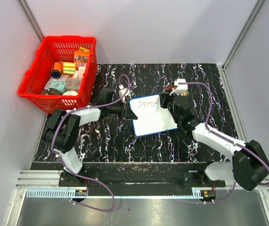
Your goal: Write a sentence on the whiteboard
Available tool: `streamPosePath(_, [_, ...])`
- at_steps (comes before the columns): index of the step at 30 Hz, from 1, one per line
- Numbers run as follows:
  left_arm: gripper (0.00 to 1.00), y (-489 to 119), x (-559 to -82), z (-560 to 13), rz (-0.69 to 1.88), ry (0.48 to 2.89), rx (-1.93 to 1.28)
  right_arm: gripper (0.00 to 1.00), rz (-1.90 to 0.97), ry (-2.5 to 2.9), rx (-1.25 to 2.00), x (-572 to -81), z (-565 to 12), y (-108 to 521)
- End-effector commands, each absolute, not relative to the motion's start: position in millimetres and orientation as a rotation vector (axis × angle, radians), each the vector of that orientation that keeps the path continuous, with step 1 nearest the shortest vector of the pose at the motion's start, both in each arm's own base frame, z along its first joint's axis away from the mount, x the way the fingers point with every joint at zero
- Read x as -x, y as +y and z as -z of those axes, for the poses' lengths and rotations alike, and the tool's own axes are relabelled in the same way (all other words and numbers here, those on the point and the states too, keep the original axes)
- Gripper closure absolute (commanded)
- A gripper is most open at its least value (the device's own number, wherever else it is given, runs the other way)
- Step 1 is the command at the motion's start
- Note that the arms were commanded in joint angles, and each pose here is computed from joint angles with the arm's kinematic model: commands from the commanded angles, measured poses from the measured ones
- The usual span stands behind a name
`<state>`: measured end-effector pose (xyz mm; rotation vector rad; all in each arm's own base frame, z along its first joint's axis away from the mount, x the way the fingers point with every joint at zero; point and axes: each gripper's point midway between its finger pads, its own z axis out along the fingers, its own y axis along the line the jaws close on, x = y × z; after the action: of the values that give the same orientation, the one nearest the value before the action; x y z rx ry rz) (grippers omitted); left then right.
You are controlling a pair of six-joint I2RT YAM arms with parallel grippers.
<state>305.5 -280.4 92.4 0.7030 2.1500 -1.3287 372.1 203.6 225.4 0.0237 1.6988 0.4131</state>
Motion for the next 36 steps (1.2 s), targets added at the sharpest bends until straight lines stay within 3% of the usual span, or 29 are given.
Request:
streamPosePath(1, [1.00, -268, -316, -62, 1.117, 2.199, -0.746, 1.00, -0.418, 1.709, -0.035, -367, -222, 198])
streamPosePath(36, [1.00, -270, -314, -63, 1.125, 2.196, -0.756, 1.00, -0.409, 1.618, -0.091, -381, -255, 195])
